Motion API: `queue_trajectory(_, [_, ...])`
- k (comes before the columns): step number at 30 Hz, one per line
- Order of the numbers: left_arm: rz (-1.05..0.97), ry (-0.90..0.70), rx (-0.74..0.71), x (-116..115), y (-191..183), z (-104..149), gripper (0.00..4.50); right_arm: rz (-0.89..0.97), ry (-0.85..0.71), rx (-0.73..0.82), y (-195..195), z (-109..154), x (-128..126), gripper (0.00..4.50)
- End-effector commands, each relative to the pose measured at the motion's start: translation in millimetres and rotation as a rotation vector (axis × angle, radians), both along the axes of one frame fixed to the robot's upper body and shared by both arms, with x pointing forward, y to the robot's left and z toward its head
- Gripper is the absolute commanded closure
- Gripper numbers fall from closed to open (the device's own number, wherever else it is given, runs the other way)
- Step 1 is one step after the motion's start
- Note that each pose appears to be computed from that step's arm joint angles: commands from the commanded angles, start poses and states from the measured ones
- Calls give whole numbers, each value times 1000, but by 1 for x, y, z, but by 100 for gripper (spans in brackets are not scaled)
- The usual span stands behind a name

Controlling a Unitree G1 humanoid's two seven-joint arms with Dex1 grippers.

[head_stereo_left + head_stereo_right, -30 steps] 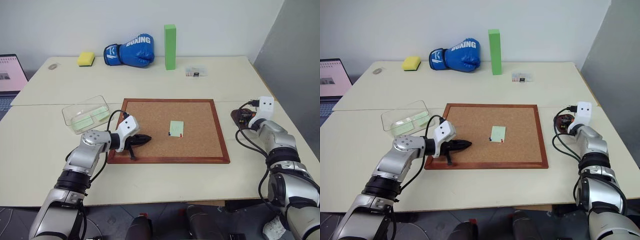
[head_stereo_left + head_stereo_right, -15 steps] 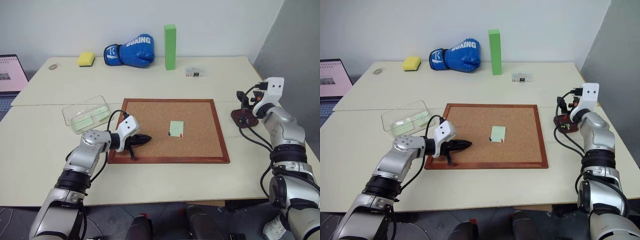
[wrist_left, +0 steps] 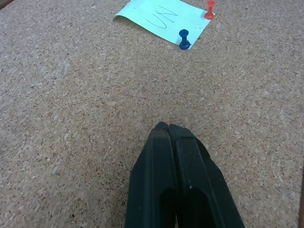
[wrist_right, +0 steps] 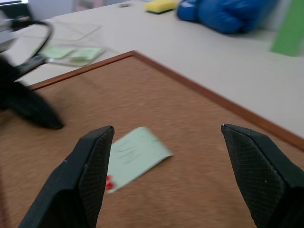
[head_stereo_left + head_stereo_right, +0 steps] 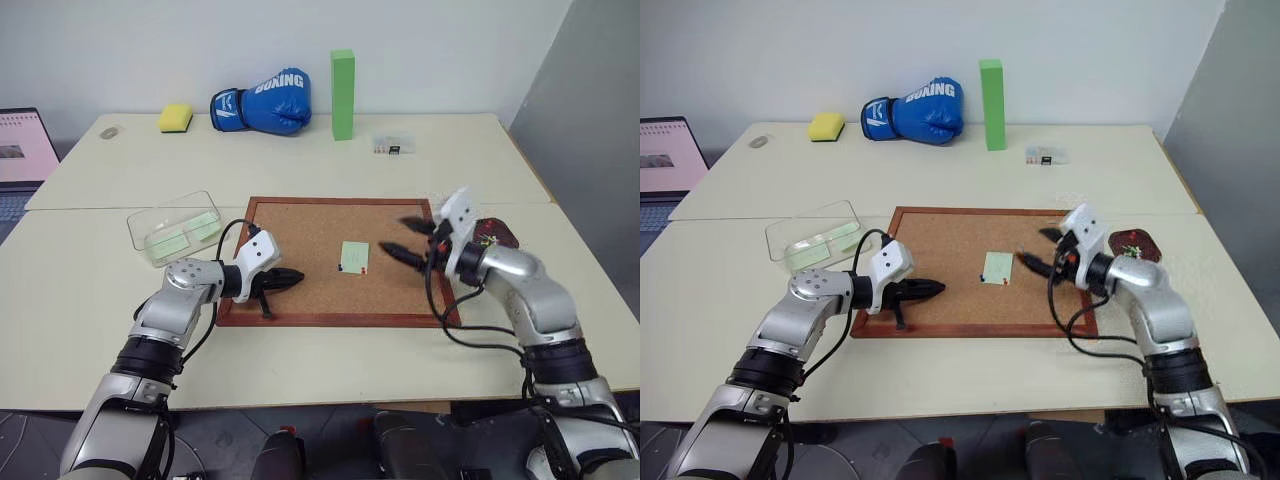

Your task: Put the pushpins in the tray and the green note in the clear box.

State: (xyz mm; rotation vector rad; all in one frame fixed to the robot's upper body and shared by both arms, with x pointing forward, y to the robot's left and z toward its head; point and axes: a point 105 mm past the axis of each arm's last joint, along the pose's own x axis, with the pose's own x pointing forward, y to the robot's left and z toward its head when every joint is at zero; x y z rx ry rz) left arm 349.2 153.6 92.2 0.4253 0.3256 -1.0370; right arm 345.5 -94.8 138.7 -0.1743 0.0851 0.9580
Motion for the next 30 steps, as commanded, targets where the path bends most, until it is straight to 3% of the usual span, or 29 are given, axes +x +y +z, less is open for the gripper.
queue_trajectory(1, [9, 66, 55, -6, 4, -22, 450, 48, -35, -10, 12, 0, -5, 68])
queue_trajectory(16, [-2, 74, 59, -10, 3, -24, 450, 108, 14, -3, 47, -30, 2, 68])
queue_trajectory(30, [-4, 77, 67, -12, 4, -25, 450, 54, 22, -33, 39, -40, 11, 327])
